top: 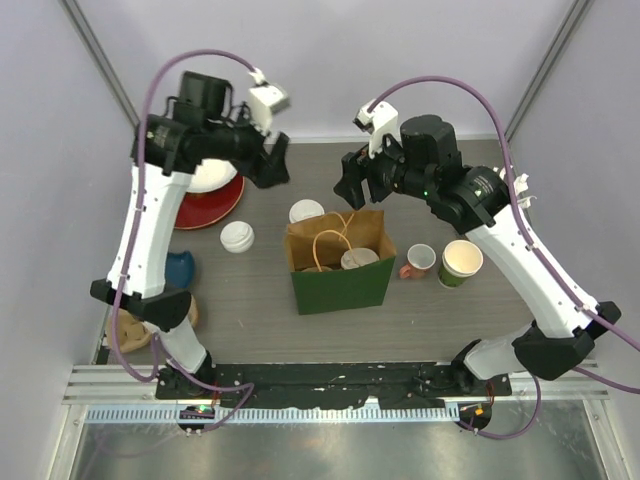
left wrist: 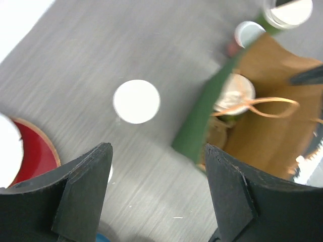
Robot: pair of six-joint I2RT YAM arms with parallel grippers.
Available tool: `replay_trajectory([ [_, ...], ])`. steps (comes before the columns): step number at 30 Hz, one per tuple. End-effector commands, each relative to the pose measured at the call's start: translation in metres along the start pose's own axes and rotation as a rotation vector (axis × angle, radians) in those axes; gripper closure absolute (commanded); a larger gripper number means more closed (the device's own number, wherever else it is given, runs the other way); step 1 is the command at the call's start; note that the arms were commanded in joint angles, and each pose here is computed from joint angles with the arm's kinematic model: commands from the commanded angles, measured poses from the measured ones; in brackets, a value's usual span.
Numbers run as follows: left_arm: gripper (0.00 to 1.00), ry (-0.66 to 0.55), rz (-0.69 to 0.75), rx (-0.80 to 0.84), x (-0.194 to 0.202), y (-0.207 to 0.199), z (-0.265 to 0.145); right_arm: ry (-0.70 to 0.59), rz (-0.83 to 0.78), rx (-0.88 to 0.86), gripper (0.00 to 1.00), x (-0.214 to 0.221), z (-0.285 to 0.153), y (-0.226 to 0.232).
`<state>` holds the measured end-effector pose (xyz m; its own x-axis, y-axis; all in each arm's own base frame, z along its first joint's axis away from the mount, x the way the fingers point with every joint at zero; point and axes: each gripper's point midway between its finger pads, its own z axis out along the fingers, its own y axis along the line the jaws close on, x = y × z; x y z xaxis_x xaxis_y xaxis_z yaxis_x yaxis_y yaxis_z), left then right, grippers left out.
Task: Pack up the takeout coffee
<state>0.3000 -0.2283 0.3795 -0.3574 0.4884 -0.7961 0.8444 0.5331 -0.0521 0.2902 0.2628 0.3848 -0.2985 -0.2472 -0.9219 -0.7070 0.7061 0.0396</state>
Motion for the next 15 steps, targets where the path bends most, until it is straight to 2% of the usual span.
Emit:
replay_trajectory([
  [1, 0.27, 0.125, -0.261, -0.005, 0.048, 0.031, -0.032, -0.081, 0.057, -0.019, 0.27, -0.029, 0.0, -0.005],
  [2, 0.38, 0.146, -0.269, 0.004, 0.055, 0.035, -0.028, -0.076, 0.061, -0.02, 0.27, -0.029, 0.0, -0.006],
  [5, 0.52, 0.232, -0.187, 0.092, 0.082, 0.037, -0.011, -0.01, 0.055, -0.036, 0.27, -0.018, 0.005, -0.007],
  [6, 0.54, 0.238, -0.084, 0.129, 0.088, 0.039, -0.007, 0.021, 0.057, -0.032, 0.27, -0.012, 0.011, -0.01],
  [7, 0.54, 0.256, -0.07, 0.171, 0.101, 0.04, -0.004, 0.042, 0.04, -0.03, 0.27, -0.01, 0.007, -0.012],
  [10, 0.49, 0.153, 0.04, 0.289, 0.114, 0.049, -0.001, 0.093, 0.037, -0.034, 0.27, -0.004, 0.011, -0.016],
  [11, 0.44, 0.085, 0.056, 0.337, 0.11, 0.047, 0.001, 0.109, 0.039, -0.038, 0.27, -0.001, 0.012, -0.016],
  [12, 0.42, 0.069, 0.075, 0.35, 0.114, 0.05, 0.003, 0.12, 0.038, -0.038, 0.27, 0.001, 0.012, -0.017],
  [13, 0.41, 0.06, 0.154, 0.387, 0.122, 0.055, 0.011, 0.144, 0.043, -0.04, 0.27, 0.005, 0.014, -0.016],
  [15, 0.38, 0.029, 0.172, 0.448, 0.124, 0.05, 0.017, 0.156, 0.049, -0.039, 0.28, 0.007, 0.016, -0.017],
])
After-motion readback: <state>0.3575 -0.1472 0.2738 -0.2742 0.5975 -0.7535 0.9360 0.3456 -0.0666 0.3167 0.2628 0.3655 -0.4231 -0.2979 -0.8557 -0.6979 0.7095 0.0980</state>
